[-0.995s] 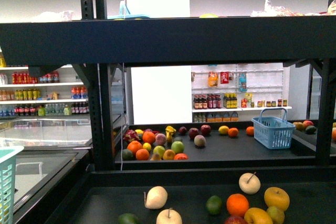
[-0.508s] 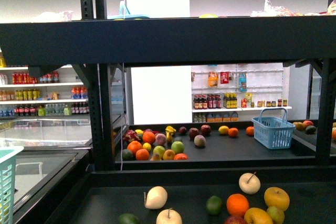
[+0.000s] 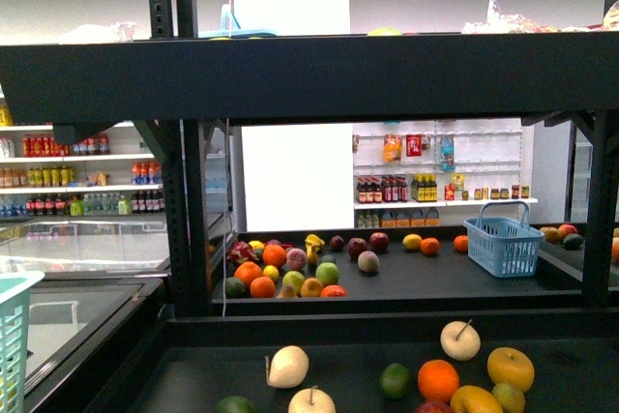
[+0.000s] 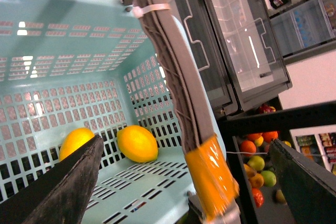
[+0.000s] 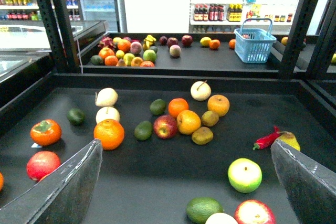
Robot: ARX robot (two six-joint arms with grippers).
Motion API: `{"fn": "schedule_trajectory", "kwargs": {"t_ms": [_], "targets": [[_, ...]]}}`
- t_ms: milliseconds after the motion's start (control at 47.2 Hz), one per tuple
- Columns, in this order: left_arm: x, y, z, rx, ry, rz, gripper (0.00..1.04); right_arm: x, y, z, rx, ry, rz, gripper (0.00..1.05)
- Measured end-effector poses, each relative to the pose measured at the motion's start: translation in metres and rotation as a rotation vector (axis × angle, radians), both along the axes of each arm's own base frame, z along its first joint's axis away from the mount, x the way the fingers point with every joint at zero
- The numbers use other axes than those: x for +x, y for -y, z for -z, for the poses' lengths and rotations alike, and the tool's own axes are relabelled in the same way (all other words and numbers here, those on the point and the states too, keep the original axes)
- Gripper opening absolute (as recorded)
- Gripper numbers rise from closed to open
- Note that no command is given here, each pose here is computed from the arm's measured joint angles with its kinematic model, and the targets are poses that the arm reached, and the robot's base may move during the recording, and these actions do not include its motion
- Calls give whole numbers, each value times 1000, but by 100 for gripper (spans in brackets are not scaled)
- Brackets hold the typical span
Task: Pick lemon from shelf
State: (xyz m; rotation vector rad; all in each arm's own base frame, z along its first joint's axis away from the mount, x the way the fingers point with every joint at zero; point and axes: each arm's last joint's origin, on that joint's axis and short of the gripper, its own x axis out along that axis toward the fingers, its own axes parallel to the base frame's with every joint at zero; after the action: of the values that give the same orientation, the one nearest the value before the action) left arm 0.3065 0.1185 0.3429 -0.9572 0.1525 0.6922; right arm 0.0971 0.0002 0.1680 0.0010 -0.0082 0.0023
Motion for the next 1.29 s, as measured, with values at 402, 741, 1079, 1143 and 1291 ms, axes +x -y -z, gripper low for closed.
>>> {"fn": "schedule_trajectory", "kwargs": {"t_ms": [402,741,1079,1143,1291], "targets": [[-50,132,1,527,-4,418,97,0,0,0,0,0,0,97],[-126,177,78,893,214,665,64,0,0,0,0,0,0,97],[-160,149,136,942,166,702,7,0,0,0,0,0,0,97],[-163,145,140,945,165,703,2,0,0,0,0,0,0,97],[-171,137,151,946,157,699,2,0,0,0,0,0,0,97]]}}
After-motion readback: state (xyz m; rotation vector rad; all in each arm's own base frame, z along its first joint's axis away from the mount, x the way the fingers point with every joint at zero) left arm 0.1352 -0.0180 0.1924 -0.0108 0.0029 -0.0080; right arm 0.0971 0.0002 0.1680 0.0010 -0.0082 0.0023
